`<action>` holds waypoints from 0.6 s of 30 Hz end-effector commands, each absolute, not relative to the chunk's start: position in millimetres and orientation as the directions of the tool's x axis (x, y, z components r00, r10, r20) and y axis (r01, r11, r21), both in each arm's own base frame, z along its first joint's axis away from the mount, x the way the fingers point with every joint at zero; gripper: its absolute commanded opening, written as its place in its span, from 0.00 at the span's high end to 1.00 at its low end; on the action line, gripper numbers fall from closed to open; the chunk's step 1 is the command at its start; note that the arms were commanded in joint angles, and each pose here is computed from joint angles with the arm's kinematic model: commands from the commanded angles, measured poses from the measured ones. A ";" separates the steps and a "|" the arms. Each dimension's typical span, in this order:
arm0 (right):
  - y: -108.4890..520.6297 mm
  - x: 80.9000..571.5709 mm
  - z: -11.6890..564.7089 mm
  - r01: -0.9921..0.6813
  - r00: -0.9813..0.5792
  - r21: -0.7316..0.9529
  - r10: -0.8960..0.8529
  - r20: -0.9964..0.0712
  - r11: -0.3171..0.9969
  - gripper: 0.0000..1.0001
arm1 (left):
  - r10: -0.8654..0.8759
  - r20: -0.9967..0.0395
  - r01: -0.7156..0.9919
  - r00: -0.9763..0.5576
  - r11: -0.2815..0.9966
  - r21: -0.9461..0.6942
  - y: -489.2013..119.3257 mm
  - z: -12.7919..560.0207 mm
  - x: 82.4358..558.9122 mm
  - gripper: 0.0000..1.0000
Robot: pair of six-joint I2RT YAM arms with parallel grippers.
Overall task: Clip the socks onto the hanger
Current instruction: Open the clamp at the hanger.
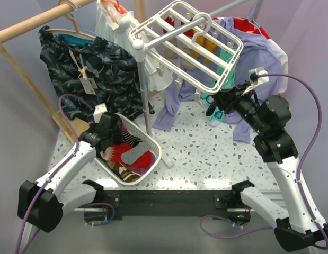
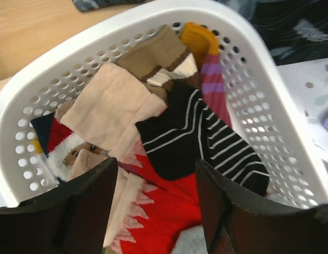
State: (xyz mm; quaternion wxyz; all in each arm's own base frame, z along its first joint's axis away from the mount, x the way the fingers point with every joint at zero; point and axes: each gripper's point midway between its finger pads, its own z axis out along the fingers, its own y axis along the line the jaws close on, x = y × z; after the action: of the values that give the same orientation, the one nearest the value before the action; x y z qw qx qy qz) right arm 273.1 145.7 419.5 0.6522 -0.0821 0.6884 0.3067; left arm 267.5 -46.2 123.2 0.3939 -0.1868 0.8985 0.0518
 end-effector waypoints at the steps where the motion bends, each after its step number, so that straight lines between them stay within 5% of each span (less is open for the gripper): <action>1: 144.8 275.4 421.4 -0.513 -0.123 0.300 0.277 -0.953 0.804 0.85 | -0.335 -0.723 -0.385 -0.604 0.917 -0.104 -42.2 111.1 282.9 0.37; 10: 144.5 275.0 421.0 -0.513 -0.123 0.297 0.274 -0.954 0.805 0.85 | -0.364 -0.705 -0.405 -0.609 0.907 -0.118 -41.3 85.3 294.3 0.55; 18: 143.6 274.8 420.4 -0.508 -0.124 0.298 0.274 -0.954 0.808 0.85 | -0.367 -0.680 -0.407 -0.635 0.907 -0.109 -44.9 70.3 301.8 0.50</action>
State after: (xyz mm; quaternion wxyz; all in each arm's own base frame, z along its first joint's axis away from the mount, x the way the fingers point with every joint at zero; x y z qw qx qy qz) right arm 273.0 145.7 419.6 0.6524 -0.0823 0.6882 0.3066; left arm 287.5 -39.8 68.1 0.3543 -0.2089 0.9104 0.0449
